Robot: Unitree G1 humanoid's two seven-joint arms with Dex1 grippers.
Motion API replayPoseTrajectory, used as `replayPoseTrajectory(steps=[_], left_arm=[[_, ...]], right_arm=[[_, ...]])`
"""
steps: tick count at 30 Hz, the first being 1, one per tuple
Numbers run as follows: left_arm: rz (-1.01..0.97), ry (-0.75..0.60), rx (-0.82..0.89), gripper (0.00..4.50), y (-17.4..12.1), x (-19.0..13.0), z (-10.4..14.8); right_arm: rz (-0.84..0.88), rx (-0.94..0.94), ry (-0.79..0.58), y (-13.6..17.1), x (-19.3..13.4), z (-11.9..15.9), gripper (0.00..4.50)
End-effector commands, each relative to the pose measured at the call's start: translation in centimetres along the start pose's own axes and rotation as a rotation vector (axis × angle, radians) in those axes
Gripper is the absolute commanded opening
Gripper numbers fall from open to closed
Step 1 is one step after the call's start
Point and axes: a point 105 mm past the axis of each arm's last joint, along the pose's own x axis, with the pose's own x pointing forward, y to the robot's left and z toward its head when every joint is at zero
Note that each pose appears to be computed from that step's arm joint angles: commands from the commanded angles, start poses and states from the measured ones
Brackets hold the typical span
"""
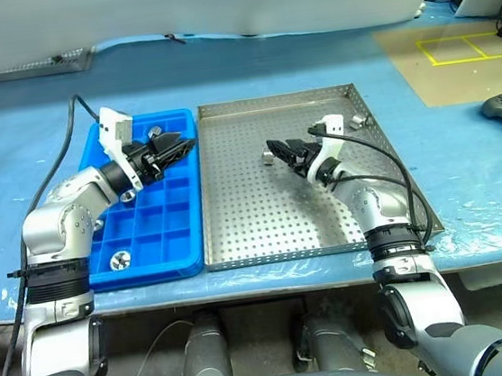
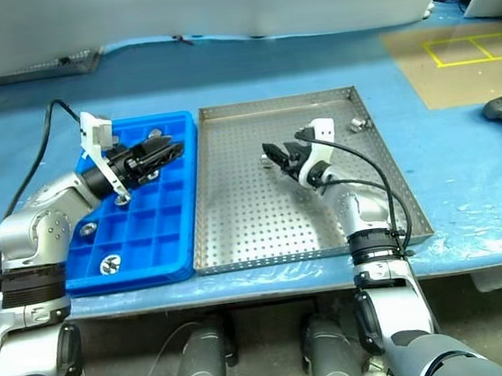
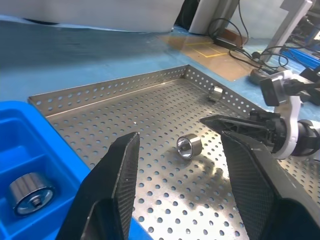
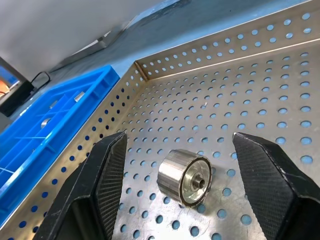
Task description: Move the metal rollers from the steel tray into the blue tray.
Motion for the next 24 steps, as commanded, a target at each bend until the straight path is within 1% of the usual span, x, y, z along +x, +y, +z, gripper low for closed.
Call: replayPoseTrajectory(steps=[1,2,3,5,8,10,11,13,14,17,21,22,24], left_arm=[[0.029,-0.056,0.028,2.81,0.2,-0.8,1.3],[0.036,-0.056,0.028,2.81,0.3,-0.9,1.2],[0.043,-0.054,0.029,2.81,0.3,-1.0,1.1],[0.056,-0.055,0.026,2.81,0.4,-1.3,0.9],[0.068,-0.059,0.019,2.81,0.3,-1.6,0.8],[0.079,-0.056,0.020,2.81,0.3,-1.8,0.5],[0.088,-0.057,0.020,2.81,0.3,-2.0,0.4],[0.111,-0.065,0.018,2.81,0.5,-2.4,0.4],[0.121,-0.067,0.017,2.81,0.6,-2.5,0.4],[0.140,-0.073,0.006,2.81,0.7,-2.9,0.2],[0.146,-0.069,-0.001,2.81,0.5,-2.9,-0.2],[0.141,-0.069,-0.004,2.81,0.4,-2.9,-0.2],[0.136,-0.073,-0.010,2.81,0.3,-2.8,-0.2]], right_arm=[[0.017,-0.042,-0.038,1.0,1.1,1.3,4.12],[0.017,-0.044,-0.046,1.1,1.4,1.6,4.41],[0.017,-0.044,-0.052,1.1,1.6,1.8,4.46],[-0.017,-0.092,-0.044,0.9,2.5,2.0,4.46],[-0.131,-0.200,0.013,-0.3,4.0,1.6,4.46],[-0.196,-0.243,0.076,-1.1,4.8,0.6,4.46],[-0.223,-0.278,0.121,-1.6,4.9,-0.3,4.29],[-0.251,-0.334,0.180,-2.2,4.9,-1.9,3.87],[-0.255,-0.355,0.194,-2.3,4.9,-2.3,3.52],[-0.252,-0.320,0.151,-2.2,5.0,-2.1,2.48],[-0.252,-0.250,0.047,-2.3,4.9,-1.1,1.07],[-0.247,-0.208,0.039,-2.3,4.8,-1.3,0.66],[-0.235,-0.149,0.031,-2.3,4.7,-1.5,0.04]])
